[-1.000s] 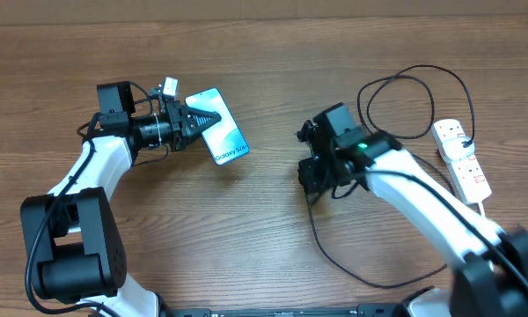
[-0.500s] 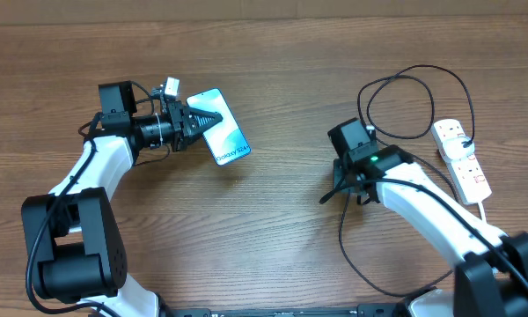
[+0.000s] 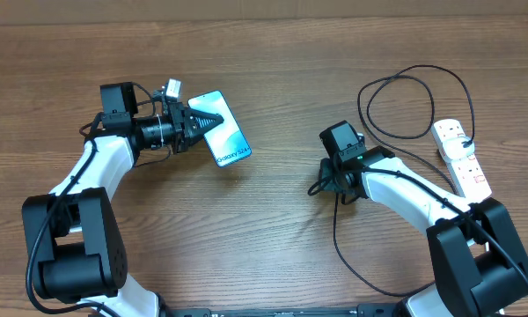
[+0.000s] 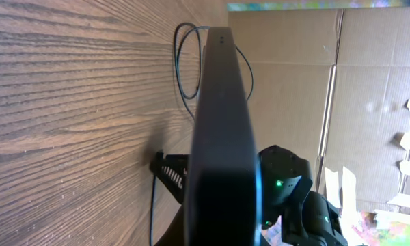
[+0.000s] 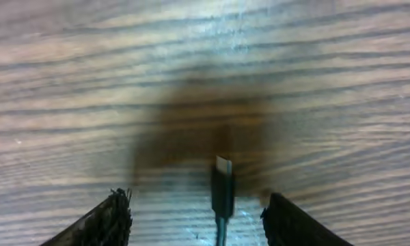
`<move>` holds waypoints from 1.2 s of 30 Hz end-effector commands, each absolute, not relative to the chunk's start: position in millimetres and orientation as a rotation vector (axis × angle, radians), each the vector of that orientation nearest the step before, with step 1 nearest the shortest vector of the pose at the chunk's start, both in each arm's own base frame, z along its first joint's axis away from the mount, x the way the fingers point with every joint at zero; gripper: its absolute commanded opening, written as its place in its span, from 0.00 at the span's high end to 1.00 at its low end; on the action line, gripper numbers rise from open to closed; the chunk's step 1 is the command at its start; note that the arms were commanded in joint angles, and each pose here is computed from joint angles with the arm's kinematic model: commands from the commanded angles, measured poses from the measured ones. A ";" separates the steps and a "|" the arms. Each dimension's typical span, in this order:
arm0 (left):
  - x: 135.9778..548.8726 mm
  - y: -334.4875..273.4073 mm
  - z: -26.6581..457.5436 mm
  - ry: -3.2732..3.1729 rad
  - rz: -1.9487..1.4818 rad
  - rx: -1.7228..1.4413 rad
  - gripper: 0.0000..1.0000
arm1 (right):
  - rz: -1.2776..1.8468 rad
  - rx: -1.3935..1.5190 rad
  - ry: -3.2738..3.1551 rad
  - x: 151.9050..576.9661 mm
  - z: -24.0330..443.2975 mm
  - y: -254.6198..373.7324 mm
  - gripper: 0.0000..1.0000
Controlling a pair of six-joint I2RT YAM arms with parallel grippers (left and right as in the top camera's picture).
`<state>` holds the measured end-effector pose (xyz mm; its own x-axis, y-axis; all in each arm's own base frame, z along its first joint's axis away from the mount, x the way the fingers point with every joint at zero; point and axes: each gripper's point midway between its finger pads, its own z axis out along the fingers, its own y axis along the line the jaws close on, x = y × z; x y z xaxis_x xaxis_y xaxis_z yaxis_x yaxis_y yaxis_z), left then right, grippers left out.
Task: Plug charger to phone and switch on socket
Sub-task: 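Lower the right gripper over the black cable's USB-C tip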
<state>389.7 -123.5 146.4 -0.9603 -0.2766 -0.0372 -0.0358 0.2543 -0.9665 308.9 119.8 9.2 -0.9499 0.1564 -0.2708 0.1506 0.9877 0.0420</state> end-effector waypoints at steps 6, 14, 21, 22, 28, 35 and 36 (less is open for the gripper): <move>388.1 -127.4 151.1 2.307 -1.804 -0.244 0.96 | -0.005 0.297 2.976 287.8 -27.9 117.0 0.58; 386.9 -127.5 150.5 2.314 -1.811 -0.258 0.96 | -0.004 0.293 3.021 279.9 -35.7 117.7 0.96; 386.5 -127.6 150.6 2.315 -1.813 -0.258 0.96 | 0.181 0.054 3.060 282.9 -22.2 143.4 0.96; 386.4 -127.7 150.7 2.313 -1.812 -0.253 0.95 | 0.287 -0.027 3.070 282.9 -11.0 157.0 0.96; 379.8 -133.4 173.0 2.190 -1.908 -0.035 0.96 | 1.320 -0.758 2.677 246.0 130.1 255.7 0.96; 376.4 -141.8 192.8 2.077 -1.949 0.171 0.96 | 1.682 -0.986 2.317 217.1 189.3 277.1 0.96; 375.2 -145.1 194.2 2.071 -1.953 0.195 0.96 | 1.681 -0.990 2.310 217.5 189.6 277.6 0.96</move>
<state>386.8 -132.9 180.7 -0.9533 -0.1699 -0.2496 0.2256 0.1488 -0.9628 230.2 266.8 165.6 -0.8355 -0.4155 -0.3595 -0.5125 0.3534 0.7826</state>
